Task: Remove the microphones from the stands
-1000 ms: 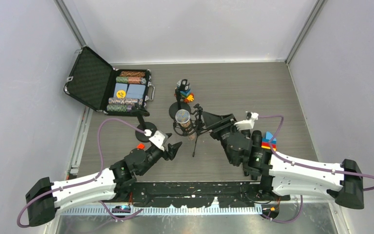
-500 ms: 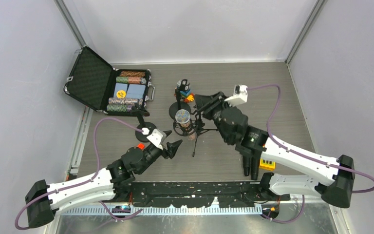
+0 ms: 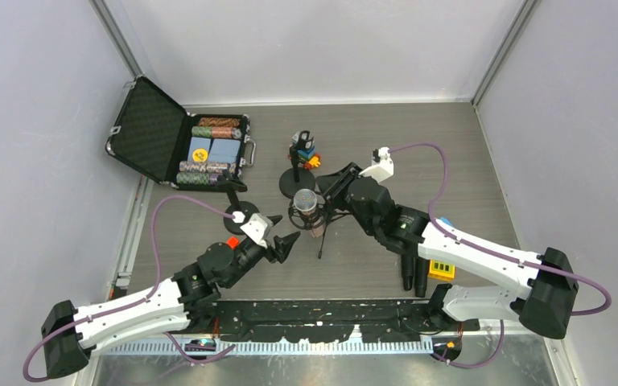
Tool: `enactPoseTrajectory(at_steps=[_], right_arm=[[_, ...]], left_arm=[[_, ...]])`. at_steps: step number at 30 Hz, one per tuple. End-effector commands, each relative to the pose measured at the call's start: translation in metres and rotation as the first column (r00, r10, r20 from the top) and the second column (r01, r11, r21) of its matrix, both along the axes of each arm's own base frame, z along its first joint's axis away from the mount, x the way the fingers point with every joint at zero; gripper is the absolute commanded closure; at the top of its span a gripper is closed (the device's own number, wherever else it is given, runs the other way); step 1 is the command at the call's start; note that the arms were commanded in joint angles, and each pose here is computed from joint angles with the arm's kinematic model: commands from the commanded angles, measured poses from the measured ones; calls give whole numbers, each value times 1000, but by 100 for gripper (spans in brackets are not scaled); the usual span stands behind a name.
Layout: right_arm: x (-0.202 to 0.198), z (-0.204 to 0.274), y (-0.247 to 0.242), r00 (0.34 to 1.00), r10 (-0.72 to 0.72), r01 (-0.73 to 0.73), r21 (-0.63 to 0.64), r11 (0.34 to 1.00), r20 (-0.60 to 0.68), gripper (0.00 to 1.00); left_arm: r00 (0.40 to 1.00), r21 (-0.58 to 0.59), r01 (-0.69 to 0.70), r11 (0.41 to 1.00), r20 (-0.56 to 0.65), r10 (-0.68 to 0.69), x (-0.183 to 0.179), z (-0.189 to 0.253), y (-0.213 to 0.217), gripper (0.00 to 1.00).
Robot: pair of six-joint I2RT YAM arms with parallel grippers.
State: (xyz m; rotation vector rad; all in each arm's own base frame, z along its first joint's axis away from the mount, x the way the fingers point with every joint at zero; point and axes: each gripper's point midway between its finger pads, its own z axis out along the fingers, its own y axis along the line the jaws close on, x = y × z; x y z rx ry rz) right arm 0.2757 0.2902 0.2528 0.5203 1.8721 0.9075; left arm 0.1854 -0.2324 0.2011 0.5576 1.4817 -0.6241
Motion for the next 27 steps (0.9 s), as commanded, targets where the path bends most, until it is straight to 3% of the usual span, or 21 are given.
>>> enactPoseTrajectory(at_steps=[1, 14, 23, 27], right_arm=[[1, -9, -19, 997, -64, 62, -68, 996, -32, 63], [0, -46, -29, 988, -99, 85, -119, 989, -116, 62], [0, -63, -37, 973, -148, 100, -253, 962, -179, 62], [-1, -53, -33, 978, -128, 100, -168, 981, -163, 62]], left_arm=[[999, -51, 16, 999, 29, -15, -1, 24, -4, 37], [999, -83, 18, 996, 47, -14, -3, 36, -2, 36], [998, -92, 12, 996, 64, -6, -4, 46, 4, 31], [997, -67, 18, 998, 69, -13, -2, 43, -1, 25]])
